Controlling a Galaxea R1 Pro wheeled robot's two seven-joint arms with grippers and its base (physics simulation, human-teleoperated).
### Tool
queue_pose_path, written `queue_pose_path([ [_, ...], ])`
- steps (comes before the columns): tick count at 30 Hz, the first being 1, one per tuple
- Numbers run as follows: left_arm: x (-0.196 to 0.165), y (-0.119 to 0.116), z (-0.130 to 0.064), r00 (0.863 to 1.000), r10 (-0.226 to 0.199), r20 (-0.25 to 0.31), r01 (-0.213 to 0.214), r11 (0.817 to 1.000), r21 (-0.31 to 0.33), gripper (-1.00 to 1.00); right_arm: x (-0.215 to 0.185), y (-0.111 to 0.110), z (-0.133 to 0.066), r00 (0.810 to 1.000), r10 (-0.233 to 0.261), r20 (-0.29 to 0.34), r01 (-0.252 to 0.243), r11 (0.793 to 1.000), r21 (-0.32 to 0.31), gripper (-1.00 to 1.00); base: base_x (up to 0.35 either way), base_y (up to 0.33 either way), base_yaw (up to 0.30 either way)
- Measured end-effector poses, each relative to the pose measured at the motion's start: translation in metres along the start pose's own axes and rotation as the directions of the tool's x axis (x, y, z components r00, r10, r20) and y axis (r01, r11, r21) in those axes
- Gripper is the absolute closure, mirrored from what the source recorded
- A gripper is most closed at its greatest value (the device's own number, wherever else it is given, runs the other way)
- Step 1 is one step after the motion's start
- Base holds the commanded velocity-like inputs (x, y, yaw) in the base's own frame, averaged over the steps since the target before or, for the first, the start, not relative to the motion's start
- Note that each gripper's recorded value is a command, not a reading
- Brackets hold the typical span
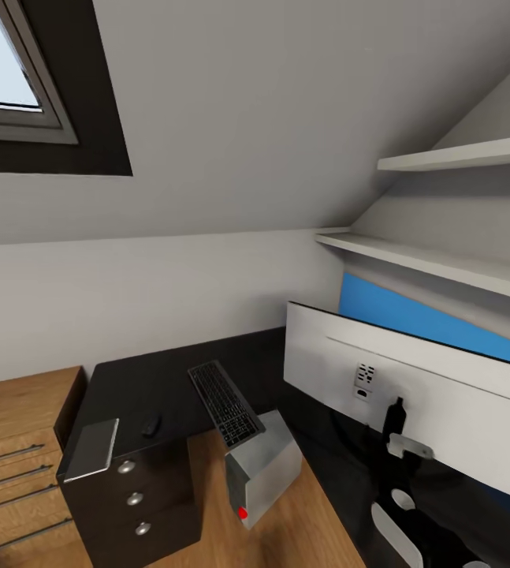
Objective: In the bedroom, organize the workspace by keeping the computer under the desk, ensuring the monitor is on the desk, placing the keyboard on the desk next to the monitor, placing the mouse on the desk next to the keyboard, moving the folder from the swivel chair onto the desk next to the mouse, stacking the notebook on top of the folder with the pen on top of the notebook, and positioning the swivel chair next to the desk.
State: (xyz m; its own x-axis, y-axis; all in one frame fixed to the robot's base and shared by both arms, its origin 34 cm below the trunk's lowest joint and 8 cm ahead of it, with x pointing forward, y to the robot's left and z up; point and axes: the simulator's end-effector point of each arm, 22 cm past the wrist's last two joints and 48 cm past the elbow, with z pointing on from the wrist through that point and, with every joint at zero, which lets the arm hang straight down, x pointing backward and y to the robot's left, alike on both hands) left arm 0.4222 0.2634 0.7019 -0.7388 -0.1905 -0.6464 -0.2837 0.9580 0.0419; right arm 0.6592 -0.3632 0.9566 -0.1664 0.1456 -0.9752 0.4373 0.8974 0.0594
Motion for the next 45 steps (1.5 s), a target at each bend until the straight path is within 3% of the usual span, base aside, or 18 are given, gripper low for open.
queue_pose_path([
  [18, 0.001, -0.001, 0.0, 1.0, 0.0, -0.002, 0.0, 1.0, 0.001, -1.0, 0.002, -0.003, 0.001, 1.0, -0.004, -0.007, 0.004, 1.0, 0.007, -1.0, 0.035, 0.0, 0.0],
  [29, 0.0, -0.001, 0.0, 1.0, 0.0, -0.002, 0.0, 1.0, 0.001, -1.0, -0.004, -0.023, 0.007, 1.0, -0.01, 0.002, 0.01, 0.999, 0.034, -1.0, 0.0, 0.0, 0.0],
  [45, 0.0, -0.001, 0.0, 1.0, 0.0, -0.001, 0.0, 1.0, 0.001, -1.0, -0.004, -0.028, 0.009, 1.0, -0.012, 0.0, 0.012, 0.999, 0.042, -1.0, 0.0, 0.0, 0.0],
])
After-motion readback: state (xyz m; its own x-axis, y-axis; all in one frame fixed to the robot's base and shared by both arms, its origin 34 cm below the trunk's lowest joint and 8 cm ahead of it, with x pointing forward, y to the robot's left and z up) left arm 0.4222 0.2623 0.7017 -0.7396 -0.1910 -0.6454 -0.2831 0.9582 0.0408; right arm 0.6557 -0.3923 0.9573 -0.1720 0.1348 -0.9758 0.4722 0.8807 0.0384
